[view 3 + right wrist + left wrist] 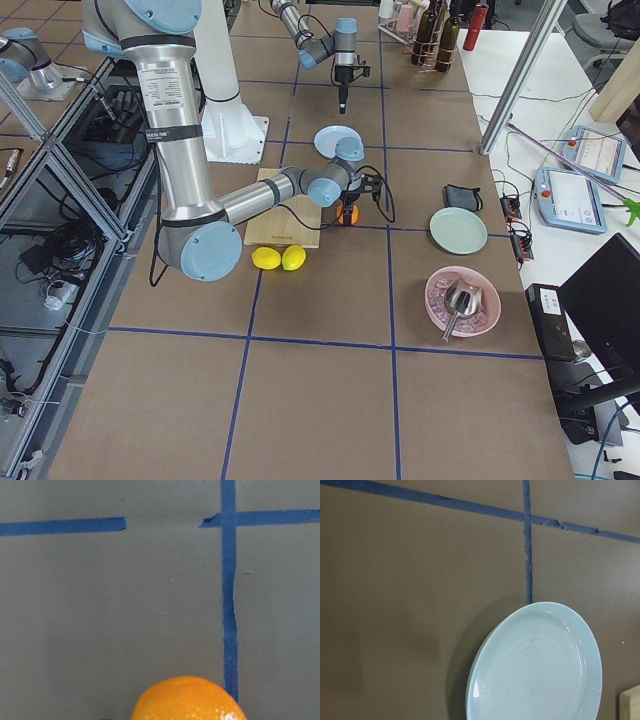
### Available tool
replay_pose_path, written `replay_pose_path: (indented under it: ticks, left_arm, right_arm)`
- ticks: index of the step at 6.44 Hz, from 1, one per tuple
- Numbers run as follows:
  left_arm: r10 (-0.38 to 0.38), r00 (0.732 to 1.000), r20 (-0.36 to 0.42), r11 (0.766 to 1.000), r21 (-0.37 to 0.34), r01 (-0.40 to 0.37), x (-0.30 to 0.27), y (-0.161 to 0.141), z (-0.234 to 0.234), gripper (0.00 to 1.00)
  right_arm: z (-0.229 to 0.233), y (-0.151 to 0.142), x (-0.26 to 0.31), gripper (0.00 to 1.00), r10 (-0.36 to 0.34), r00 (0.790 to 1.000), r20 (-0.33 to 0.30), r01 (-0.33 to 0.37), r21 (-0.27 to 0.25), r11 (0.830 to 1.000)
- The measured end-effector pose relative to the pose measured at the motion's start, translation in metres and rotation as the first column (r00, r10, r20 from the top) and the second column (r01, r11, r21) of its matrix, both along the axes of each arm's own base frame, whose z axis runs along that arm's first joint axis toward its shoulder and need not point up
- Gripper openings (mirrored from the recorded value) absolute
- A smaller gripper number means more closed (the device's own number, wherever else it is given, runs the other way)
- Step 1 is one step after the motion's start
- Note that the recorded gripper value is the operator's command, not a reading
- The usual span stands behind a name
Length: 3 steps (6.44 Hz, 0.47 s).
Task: Pick orange to plate
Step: 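Grasp the orange with the right gripper while the left gripper holds the plate, then carry the orange over the plate while the left gripper withdraws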
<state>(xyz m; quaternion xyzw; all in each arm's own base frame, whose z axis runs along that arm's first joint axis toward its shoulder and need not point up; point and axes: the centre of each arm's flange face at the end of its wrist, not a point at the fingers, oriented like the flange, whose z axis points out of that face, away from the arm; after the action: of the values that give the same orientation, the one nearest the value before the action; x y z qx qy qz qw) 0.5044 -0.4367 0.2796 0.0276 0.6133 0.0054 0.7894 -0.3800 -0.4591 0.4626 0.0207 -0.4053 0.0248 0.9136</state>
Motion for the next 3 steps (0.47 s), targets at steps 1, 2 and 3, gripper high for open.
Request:
replay_pose_path:
  ticks: [1, 2, 3]
  left_arm:
    - [0.000, 1.000, -0.003, 1.000, 0.002, 0.000, -0.001, 0.001, -0.001, 1.00]
    - [-0.003, 1.000, -0.014, 1.000, 0.009, 0.003, -0.006, 0.002, -0.007, 1.00]
    - [-0.011, 0.999, -0.035, 1.000, 0.022, 0.011, -0.017, 0.002, -0.017, 1.00]
  right_arm:
    - [0.000, 0.000, 0.000, 0.00, -0.001, 1.000, 0.001, 0.001, 0.000, 1.000]
    - [-0.003, 0.001, -0.001, 0.00, -0.004, 1.000, 0.006, 0.004, 0.002, 1.000]
    - [-0.023, -0.003, -0.005, 0.00, 0.001, 1.000, 0.031, -0.002, 0.013, 1.000]
